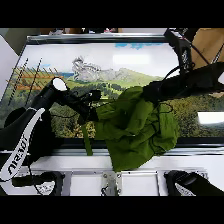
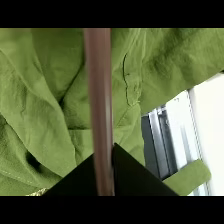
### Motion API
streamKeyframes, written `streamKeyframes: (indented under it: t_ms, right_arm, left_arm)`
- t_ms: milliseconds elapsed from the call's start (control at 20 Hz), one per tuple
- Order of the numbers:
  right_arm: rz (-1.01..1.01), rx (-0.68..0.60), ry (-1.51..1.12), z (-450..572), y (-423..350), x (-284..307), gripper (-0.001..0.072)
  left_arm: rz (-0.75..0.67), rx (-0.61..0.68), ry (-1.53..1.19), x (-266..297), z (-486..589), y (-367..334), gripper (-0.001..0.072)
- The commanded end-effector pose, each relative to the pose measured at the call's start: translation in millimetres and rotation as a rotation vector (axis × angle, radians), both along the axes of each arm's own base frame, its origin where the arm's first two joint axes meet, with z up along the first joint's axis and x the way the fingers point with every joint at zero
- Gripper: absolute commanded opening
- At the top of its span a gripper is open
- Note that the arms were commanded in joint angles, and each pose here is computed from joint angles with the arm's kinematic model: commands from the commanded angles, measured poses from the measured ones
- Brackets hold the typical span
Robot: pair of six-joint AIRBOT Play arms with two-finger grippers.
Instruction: Fold the clothes and pants, and hang the long-sleeved shirts on hangers.
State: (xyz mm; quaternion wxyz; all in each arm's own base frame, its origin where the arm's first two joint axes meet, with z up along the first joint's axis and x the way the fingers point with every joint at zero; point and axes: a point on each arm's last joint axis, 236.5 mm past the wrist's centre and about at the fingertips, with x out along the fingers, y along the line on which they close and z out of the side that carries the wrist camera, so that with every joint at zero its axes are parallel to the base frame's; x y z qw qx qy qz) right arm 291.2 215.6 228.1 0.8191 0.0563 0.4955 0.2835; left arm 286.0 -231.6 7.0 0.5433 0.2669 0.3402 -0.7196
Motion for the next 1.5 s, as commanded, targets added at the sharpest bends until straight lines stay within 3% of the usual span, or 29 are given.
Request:
streamKeyframes:
  t_ms: [0, 650, 700, 750, 800, 850, 1150, 1450]
  right_arm:
    - [0.062, 0.006, 0.003, -6.6, 25.9, -4.0, 0.0011]
    - [0.045, -0.041, -0.001, -15.4, 19.6, 3.6, 0.003]
    - [0.044, -0.04, -0.002, -15.4, 19.6, 3.7, 0.0161]
    - [0.044, -0.04, -0.002, -15.4, 19.4, 3.9, 0.0417]
    - [0.044, -0.04, -0.002, -15.2, 19.4, 3.8, 0.0569]
    - [0.044, -0.039, -0.005, -14.1, 19.2, 3.3, 0.0607]
    - [0.065, -0.062, -0.104, 9.5, -9.3, -3.1, 0.0606]
    - [0.081, -0.225, -0.12, 0.9, -97.6, -16.2, 0.0606]
  left_arm:
    - [-0.003, 0.001, 0.004, -1.2, -0.1, 0.2, 0.0013]
    - [-0.019, 0.003, 0.024, -6.9, 1.0, 2.0, 0.0013]
    - [-0.019, 0.002, 0.025, -7.0, 1.1, 1.9, 0.0013]
    - [-0.019, 0.002, 0.025, -7.0, 1.1, 1.9, 0.0013]
    - [-0.019, 0.003, 0.025, -7.0, 1.0, 2.0, 0.0013]
    - [-0.019, 0.003, 0.025, -7.0, 1.0, 2.0, 0.0013]
    - [-0.023, 0.003, 0.033, -8.8, 1.5, 3.1, 0.0013]
    - [-0.037, 0.009, 0.051, -13.6, 2.1, 6.1, 0.0013]
